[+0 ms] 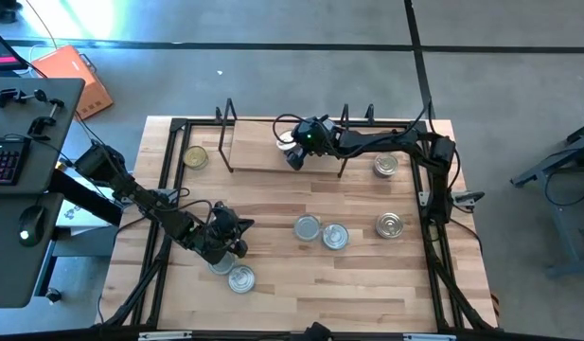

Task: Stack canned seafood by type on shelf
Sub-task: Put the blue-pink tuna can on the shelf

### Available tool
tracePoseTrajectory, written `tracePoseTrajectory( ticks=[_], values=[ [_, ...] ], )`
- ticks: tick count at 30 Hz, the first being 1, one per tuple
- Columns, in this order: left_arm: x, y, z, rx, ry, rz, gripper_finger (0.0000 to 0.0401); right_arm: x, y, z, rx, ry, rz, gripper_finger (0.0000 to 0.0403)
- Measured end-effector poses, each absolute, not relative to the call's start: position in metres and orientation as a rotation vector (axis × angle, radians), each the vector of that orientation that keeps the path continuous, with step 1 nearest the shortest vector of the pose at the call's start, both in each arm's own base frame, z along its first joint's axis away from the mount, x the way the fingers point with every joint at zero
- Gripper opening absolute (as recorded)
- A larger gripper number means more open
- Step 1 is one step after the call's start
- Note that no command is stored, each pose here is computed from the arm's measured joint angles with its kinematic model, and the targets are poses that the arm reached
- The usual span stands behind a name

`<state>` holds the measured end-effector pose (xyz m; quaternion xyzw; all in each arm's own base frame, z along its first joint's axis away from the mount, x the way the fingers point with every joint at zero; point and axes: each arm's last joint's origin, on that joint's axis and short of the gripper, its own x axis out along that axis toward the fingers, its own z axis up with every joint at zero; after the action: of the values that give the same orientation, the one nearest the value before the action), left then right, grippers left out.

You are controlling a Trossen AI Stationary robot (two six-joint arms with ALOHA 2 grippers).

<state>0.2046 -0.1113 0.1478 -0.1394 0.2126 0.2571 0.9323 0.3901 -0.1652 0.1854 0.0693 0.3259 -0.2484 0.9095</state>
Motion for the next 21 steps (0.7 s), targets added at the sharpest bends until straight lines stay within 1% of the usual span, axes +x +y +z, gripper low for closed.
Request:
tracePoseTrajectory(
  ticks=[6,12,16,21],
  values=[
    [0.215,-0.096,0.15,-0.289,0.423,0.567,0.0,0.391,-0.164,0.185,0.135,0.674,-0.506,0.0399],
    [0.236,-0.062,0.157,-0.224,0.418,0.591,0.0,0.391,-0.162,0.185,0.12,0.687,-0.468,0.0399],
    [0.25,-0.023,0.164,-0.175,0.393,0.636,0.0,0.39,-0.16,0.183,0.1,0.713,-0.455,0.04],
    [0.259,0.04,0.173,-0.225,0.337,0.573,0.0,0.391,-0.156,0.182,0.059,0.738,-0.426,0.04]
  ],
)
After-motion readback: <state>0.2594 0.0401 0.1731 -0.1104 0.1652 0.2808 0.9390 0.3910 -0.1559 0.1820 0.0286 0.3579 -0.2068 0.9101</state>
